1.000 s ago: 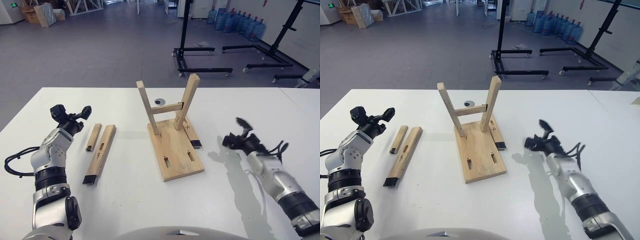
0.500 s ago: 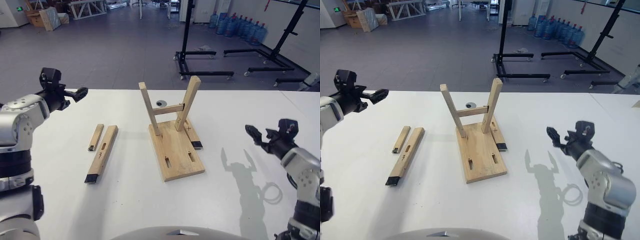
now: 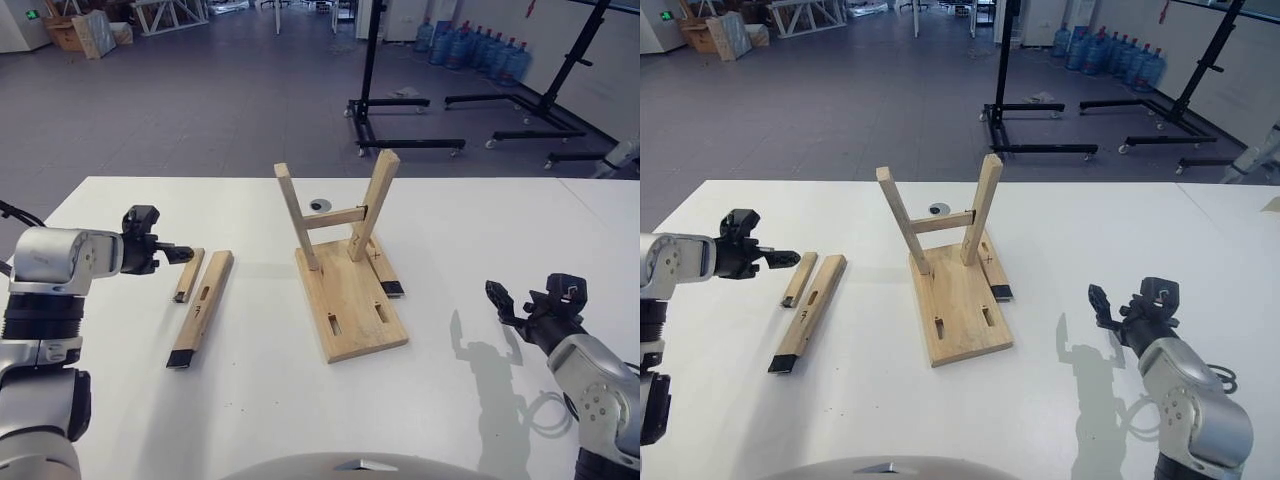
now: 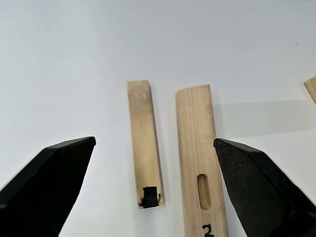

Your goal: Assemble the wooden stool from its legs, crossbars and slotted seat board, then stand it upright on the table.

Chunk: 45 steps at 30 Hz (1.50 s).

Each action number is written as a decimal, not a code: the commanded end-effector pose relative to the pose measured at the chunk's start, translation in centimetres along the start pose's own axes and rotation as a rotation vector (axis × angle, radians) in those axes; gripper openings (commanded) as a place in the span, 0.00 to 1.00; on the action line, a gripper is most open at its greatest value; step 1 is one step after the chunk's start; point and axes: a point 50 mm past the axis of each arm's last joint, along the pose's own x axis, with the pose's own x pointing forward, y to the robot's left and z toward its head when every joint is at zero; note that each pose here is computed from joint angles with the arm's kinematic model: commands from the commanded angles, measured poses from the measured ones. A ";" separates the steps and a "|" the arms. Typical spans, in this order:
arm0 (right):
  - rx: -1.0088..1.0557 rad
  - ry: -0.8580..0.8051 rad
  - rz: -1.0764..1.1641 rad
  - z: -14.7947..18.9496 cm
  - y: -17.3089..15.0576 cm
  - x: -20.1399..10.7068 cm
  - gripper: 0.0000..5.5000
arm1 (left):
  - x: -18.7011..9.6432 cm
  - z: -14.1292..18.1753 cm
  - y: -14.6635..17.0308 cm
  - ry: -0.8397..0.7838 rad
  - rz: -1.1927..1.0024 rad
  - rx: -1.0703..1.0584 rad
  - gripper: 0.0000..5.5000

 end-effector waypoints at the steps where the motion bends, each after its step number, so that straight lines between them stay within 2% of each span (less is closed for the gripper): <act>1: 0.011 -0.052 0.011 0.9 0.7 0.1 0.79 | 0.0 -1.3 0.4 0.050 0.047 0.033 0.80; 7: 0.032 -0.051 0.001 0.4 0.9 0.1 0.79 | 0.3 -1.5 0.8 0.085 0.087 0.087 0.80; 9: 0.034 -0.048 0.002 0.3 1.0 0.2 0.79 | 0.7 -1.6 0.4 0.083 0.066 0.093 0.74; 12: 0.033 -0.045 0.007 0.3 1.1 0.4 0.79 | 1.3 -1.9 0.2 0.081 0.062 0.091 0.74; 20: 0.020 -0.033 0.034 0.7 1.4 1.0 0.79 | 2.7 -3.4 0.7 0.082 0.115 0.062 0.48; 22: 0.016 -0.031 0.040 0.8 1.5 1.2 0.79 | 3.0 -3.8 0.4 0.080 0.105 0.059 0.45; 30: 0.016 -0.024 0.042 0.7 1.7 1.3 0.79 | 3.5 -4.0 -0.2 0.065 0.083 0.044 0.45; 40: 0.010 -0.014 0.071 0.7 2.3 1.9 0.79 | 5.0 -5.1 0.3 0.062 0.146 0.064 0.72; 45: 0.010 -0.004 0.083 0.6 2.5 2.1 0.79 | 5.7 -6.3 -0.2 0.093 0.113 0.076 0.73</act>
